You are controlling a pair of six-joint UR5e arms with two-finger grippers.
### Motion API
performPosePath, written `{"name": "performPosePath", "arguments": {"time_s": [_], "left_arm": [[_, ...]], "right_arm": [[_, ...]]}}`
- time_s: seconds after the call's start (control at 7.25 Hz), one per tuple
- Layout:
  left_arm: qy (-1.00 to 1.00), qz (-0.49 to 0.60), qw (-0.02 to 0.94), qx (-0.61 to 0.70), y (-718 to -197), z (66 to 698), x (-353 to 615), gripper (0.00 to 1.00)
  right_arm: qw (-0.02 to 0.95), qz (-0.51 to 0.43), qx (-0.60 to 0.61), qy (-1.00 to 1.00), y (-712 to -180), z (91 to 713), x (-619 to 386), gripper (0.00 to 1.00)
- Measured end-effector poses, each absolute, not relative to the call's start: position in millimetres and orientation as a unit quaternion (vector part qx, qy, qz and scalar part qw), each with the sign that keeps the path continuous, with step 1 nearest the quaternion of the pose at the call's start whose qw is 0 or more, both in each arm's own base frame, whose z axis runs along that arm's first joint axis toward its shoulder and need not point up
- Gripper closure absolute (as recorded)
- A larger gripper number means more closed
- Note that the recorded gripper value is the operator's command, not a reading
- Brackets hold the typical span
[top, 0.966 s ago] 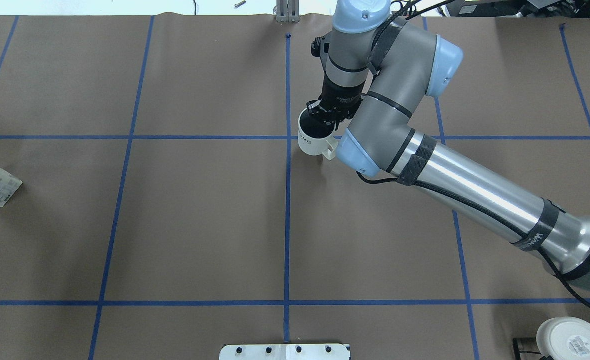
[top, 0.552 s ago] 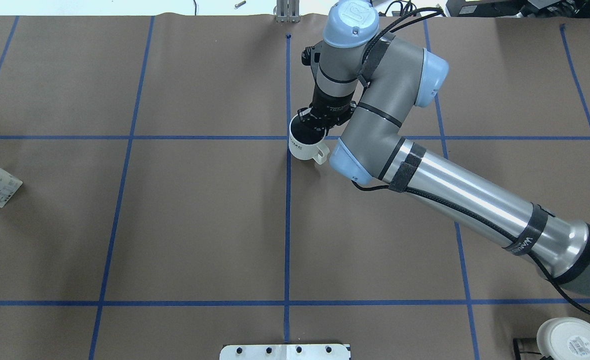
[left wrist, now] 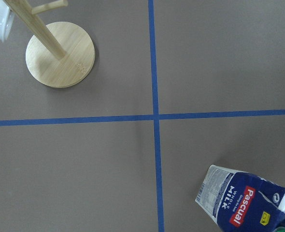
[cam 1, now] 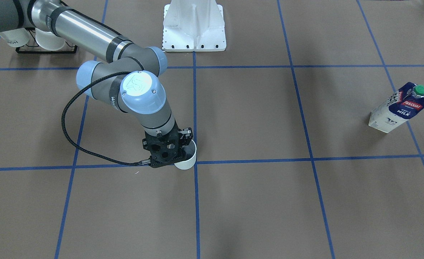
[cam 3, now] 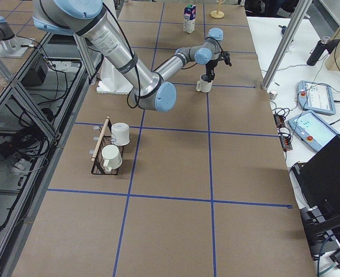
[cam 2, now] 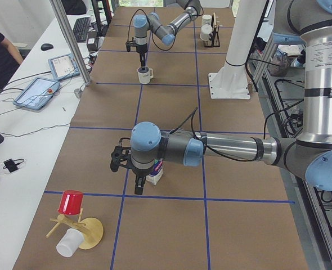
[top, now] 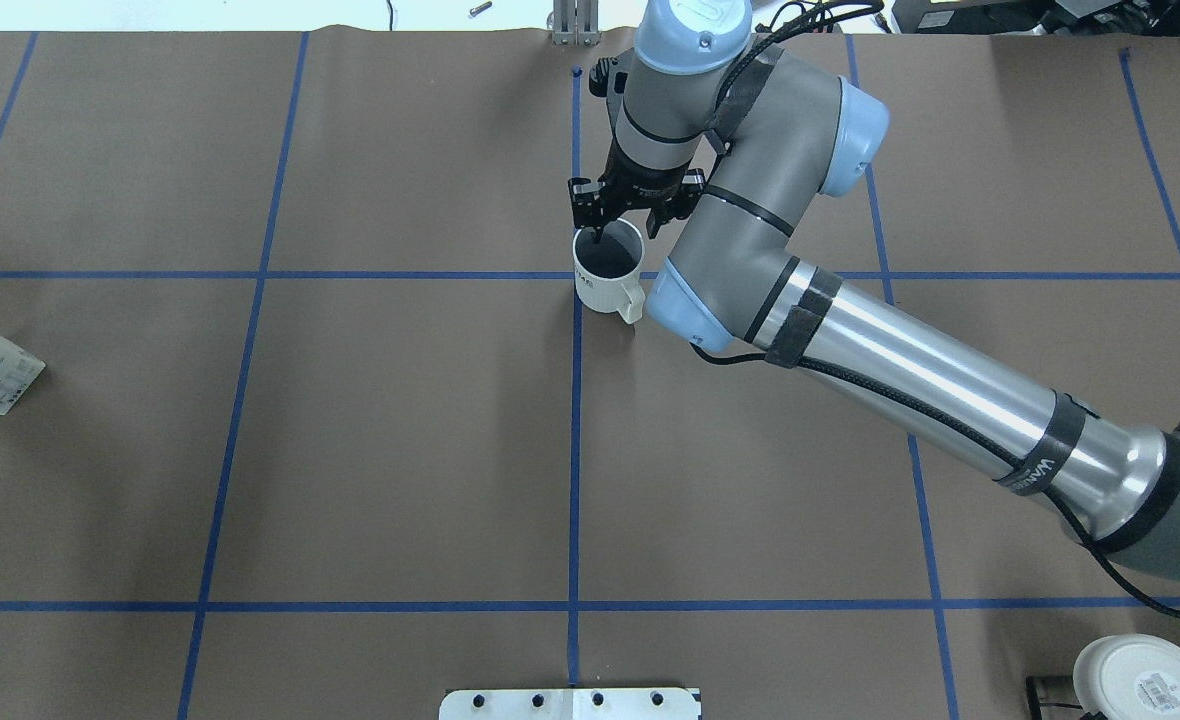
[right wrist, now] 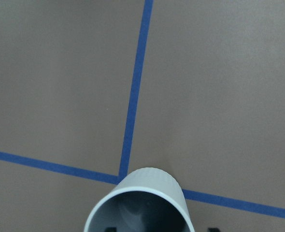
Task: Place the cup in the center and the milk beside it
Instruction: 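Open the right gripper and raise it away from the mug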
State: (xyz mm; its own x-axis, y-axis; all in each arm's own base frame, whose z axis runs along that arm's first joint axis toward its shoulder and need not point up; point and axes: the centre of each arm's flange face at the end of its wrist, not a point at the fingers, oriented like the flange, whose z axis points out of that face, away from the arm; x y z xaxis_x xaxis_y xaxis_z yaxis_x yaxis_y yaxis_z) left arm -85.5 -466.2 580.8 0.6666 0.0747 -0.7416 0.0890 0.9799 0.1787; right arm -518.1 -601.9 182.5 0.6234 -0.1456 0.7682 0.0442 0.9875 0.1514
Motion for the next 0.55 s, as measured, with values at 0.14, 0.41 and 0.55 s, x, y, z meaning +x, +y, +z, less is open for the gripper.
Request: {"name": "performPosePath", "arguments": {"time_s": [0.14,0.41,0.55], "left_arm": [[0.414,0.006,0.903,0.115,-467.5,559.0,-82.9,0.02],[0.408,0.056,0.900,0.143,-460.1,516.4,-53.9,0.02],[0.390,0.094,0.902,0.156,-447.8,505.9,-33.7,0.02]], "right_arm": [[0.896,-0.044,0.057,-0.437,-611.0,176.2,-504.2,0.00],[0.891,-0.029,0.044,-0.450,-626.5,174.9,-465.3,0.00],[0.892,-0.021,0.040,-0.450,-628.3,177.3,-443.6,0.00]]}}
